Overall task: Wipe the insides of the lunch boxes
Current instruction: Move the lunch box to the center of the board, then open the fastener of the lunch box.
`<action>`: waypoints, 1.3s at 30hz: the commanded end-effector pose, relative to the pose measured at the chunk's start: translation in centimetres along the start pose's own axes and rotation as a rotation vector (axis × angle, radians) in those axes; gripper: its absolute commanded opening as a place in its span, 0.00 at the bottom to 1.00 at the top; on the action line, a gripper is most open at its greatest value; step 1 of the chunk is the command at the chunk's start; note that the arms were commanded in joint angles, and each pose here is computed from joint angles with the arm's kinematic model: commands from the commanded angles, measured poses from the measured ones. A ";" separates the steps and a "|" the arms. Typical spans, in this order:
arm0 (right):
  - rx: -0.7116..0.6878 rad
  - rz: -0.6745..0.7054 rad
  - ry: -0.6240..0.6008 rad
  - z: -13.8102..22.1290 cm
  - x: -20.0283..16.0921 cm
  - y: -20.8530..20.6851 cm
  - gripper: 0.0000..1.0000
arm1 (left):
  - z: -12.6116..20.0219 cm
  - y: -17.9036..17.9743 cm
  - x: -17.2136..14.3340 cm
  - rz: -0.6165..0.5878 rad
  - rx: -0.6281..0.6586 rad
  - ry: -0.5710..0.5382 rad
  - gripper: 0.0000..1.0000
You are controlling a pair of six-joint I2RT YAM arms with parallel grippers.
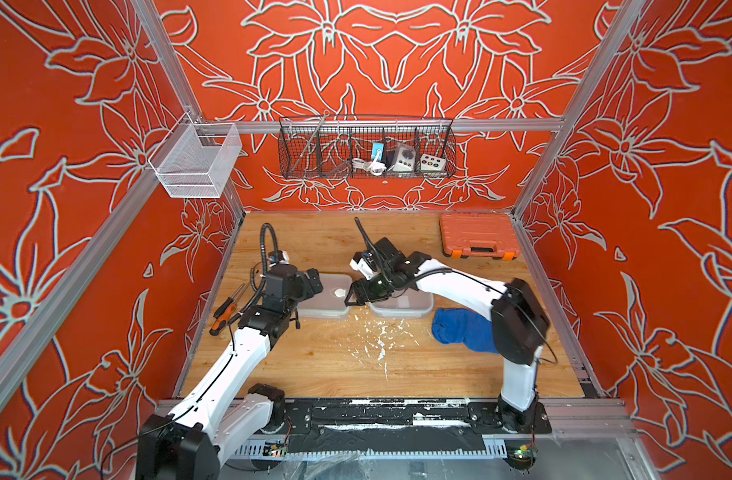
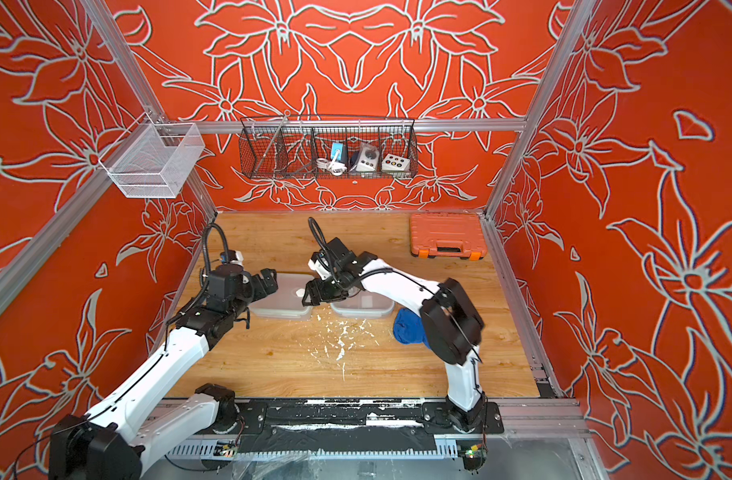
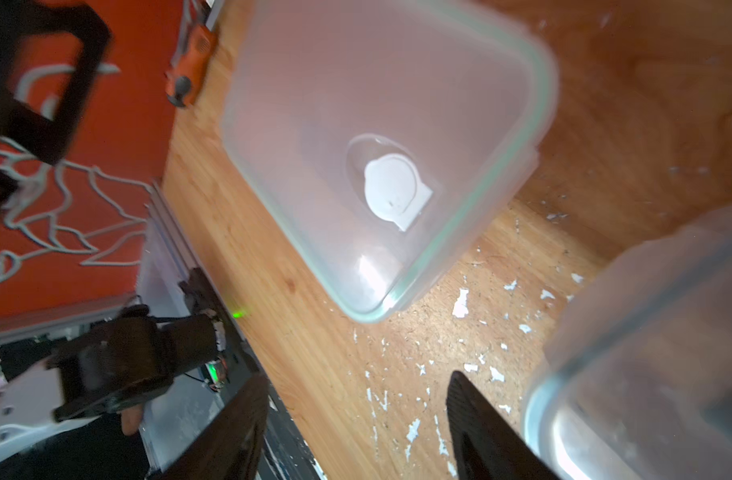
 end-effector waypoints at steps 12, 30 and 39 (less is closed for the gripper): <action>-0.210 -0.487 -0.631 14.6 -5.7 -10.9 0.69 | -1.5 -15.6 -8.3 -0.362 -0.415 0.200 0.99; -0.249 -0.830 -0.857 12.9 -12.8 -17.3 0.66 | -3.7 -19.1 -14.1 -0.523 -0.604 0.354 0.99; -0.077 -0.893 -0.858 10.5 -11.2 -17.9 0.60 | -4.9 -19.5 -14.7 -0.557 -0.611 0.336 0.99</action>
Point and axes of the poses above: each gripper's point midway between its finger pads, its own z axis back along the fingers, its own y axis along the line the jaws close on, x = y × z, the point moved 5 cm from there along z, back along the fingers, and after that the axes turned 5 degrees about z, right-handed, at the moved point
